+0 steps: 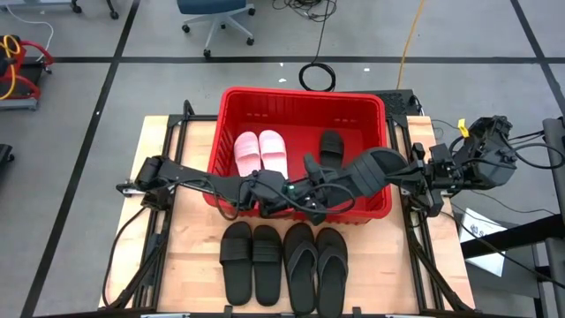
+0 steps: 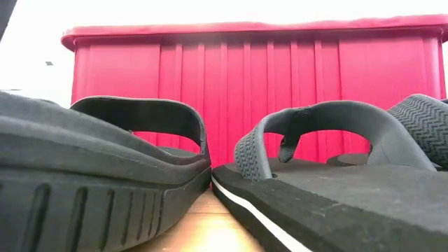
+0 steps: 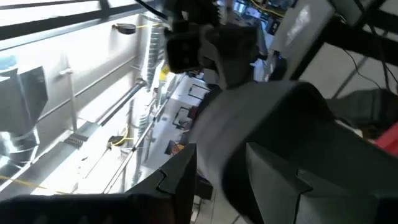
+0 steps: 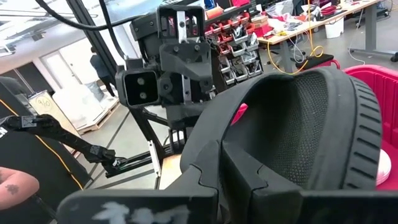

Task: Pick and place slides into bin
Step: Put the right black slide into the bin

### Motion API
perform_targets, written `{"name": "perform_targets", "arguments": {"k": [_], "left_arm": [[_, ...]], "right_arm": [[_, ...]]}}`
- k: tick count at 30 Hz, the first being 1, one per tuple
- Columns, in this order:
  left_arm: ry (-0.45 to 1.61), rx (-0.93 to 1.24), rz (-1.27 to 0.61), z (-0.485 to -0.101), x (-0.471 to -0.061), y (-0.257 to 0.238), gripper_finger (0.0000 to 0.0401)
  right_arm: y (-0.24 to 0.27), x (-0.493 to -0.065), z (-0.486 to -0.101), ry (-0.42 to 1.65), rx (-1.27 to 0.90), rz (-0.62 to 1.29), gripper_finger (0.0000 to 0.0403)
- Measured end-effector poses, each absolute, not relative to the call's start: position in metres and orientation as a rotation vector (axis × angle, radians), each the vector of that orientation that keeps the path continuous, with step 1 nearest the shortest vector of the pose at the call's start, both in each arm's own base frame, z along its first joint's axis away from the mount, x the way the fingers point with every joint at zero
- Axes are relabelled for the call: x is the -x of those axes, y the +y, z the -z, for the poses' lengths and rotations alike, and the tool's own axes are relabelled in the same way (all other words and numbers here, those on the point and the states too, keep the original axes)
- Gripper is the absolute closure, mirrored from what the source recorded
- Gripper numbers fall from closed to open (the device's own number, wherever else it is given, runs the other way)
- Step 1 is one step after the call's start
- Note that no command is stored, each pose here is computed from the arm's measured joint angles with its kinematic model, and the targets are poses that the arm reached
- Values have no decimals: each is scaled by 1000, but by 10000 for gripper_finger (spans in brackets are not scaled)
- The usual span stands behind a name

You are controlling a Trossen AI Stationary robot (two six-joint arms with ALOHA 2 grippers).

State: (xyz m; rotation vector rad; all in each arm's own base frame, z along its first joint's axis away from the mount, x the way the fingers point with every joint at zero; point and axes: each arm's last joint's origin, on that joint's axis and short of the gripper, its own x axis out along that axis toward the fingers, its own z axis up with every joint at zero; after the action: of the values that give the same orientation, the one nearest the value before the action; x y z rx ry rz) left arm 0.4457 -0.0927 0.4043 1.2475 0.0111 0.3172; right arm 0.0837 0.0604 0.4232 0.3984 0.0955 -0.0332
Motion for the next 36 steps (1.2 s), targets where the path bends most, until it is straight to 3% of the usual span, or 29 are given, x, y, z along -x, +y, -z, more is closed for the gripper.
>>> {"name": "perform_targets", "arguments": {"k": [23, 27, 32, 36], "left_arm": [[-1, -1199, -290, -403, -451, -70, 256], [2, -1189, -290, -403, -451, -69, 292], [4, -1187, -293, -403, -451, -69, 382], [7, -1188, -297, -403, -451, -69, 394]], "right_arm": [[68, -97, -419, 120, -370, 69, 403], [69, -97, -420, 115, -375, 68, 403], [69, -97, -420, 113, -377, 68, 403], [69, -97, -420, 114, -358, 67, 403]]}}
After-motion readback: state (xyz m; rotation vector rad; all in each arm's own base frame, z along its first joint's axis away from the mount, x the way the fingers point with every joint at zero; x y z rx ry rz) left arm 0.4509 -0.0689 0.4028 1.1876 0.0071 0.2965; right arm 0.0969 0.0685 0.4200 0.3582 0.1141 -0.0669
